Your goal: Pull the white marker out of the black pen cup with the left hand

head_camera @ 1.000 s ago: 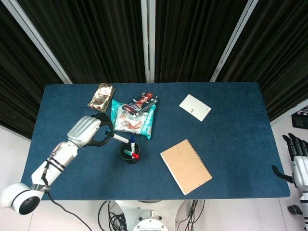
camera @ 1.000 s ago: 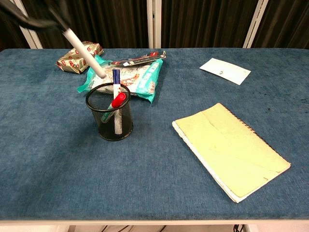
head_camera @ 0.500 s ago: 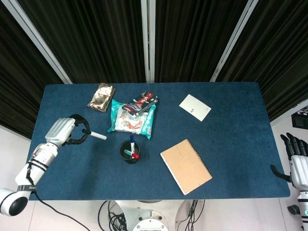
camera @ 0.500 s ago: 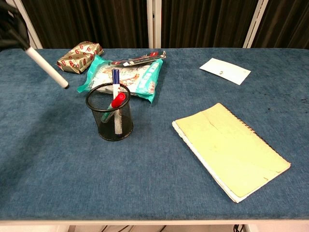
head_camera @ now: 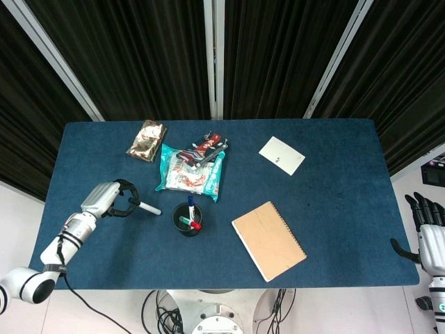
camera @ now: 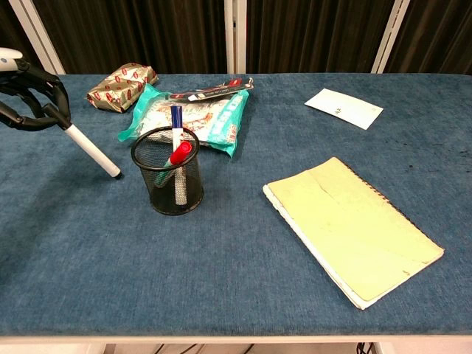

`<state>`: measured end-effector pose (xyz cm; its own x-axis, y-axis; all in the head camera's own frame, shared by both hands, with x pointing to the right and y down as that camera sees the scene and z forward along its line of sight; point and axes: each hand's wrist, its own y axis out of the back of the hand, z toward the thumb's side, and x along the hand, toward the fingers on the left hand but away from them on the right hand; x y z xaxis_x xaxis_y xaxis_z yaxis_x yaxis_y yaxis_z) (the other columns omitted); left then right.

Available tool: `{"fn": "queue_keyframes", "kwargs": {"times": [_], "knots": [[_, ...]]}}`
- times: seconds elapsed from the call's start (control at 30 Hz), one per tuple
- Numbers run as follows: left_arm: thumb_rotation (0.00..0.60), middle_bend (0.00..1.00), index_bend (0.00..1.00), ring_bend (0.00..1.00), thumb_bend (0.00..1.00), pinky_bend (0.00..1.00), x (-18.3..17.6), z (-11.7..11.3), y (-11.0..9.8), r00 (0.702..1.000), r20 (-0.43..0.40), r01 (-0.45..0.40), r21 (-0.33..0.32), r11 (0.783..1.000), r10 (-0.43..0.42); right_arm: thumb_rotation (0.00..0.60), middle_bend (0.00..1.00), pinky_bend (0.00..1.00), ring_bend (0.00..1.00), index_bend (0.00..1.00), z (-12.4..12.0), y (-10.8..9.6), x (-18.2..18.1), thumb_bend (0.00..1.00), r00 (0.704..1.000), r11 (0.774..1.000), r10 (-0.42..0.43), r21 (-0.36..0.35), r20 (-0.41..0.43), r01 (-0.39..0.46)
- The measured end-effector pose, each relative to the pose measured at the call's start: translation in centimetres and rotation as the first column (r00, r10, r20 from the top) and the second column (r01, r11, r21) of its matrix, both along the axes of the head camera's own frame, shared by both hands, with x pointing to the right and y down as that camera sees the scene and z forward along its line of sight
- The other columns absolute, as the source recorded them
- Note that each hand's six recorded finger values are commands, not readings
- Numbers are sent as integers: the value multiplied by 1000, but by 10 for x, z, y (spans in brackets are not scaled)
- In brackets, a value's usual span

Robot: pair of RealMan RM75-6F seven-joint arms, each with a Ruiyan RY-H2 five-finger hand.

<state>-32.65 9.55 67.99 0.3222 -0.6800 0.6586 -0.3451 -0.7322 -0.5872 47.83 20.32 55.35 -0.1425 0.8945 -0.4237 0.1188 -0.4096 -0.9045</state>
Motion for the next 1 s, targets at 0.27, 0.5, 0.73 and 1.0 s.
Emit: {"fn": "queue_keyframes", "kwargs": {"times": [0.27,0.5,0.73,1.0], "knots": [[600,97,68,1,343,168,-8,-2,4,1000,6,-3,17,1000,3,600,0,0,0,0,-1,-2,-2,180,1000,1000,-5,1,5,5],[600,44,64,0,343,109,-19,-18,3,999,42,-29,125,992,24,600,0,0,0,0,-4,-1,-1,179,1000,1000,-1,12,8,1],[600,43,65,0,333,76,-43,-53,12,978,203,-112,346,932,42,600,0,0,0,0,-2,1,-2,180,1000,1000,-3,18,0,3],[600,43,65,0,294,2,-108,-96,74,918,371,-69,493,867,-138,600,0,0,0,0,6,-2,-5,179,999,998,-39,44,-19,40]]}}
